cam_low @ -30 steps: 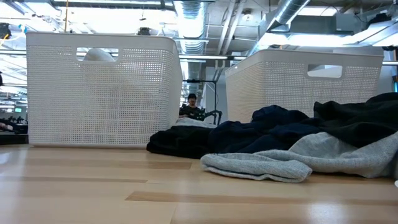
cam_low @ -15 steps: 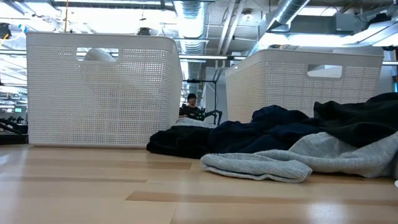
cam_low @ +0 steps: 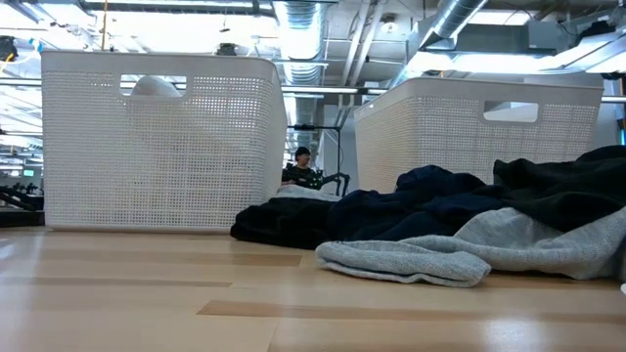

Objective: Sort clothes
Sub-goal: Put the black underwear into the right white bin

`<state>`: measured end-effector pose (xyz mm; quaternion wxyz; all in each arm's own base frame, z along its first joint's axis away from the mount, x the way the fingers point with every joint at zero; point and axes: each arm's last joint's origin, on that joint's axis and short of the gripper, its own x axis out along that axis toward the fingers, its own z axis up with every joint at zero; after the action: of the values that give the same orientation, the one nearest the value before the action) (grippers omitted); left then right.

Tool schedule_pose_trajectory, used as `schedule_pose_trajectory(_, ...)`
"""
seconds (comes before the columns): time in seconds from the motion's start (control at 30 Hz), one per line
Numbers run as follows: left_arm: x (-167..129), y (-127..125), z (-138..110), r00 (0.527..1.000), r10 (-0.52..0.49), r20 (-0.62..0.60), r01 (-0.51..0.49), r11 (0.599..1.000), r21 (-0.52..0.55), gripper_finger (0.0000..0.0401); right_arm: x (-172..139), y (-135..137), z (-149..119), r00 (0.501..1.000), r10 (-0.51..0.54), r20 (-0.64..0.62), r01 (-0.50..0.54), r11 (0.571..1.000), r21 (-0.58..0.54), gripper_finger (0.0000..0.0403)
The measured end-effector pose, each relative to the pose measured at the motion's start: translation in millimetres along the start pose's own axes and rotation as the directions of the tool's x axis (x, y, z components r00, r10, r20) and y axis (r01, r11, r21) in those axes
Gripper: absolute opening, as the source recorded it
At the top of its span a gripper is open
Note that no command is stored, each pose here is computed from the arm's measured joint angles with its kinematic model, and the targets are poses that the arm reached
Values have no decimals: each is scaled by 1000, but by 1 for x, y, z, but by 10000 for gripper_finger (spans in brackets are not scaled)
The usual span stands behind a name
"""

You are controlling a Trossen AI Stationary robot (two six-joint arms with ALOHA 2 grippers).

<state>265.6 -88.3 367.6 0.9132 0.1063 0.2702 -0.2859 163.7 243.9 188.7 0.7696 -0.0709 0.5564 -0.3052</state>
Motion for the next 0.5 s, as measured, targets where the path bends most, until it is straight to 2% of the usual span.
schedule_pose_trajectory(0.23,1,-4,1,1000,10,2,-10,1000,13,164,1,-1,1,1000,-6,-2,6,1000,-16,13)
schedule_pose_trajectory(0.5,1,-5,2,1000,11,2,-11,1000,21,164,1,-1,2,1000,-6,0,6,1000,-16,5)
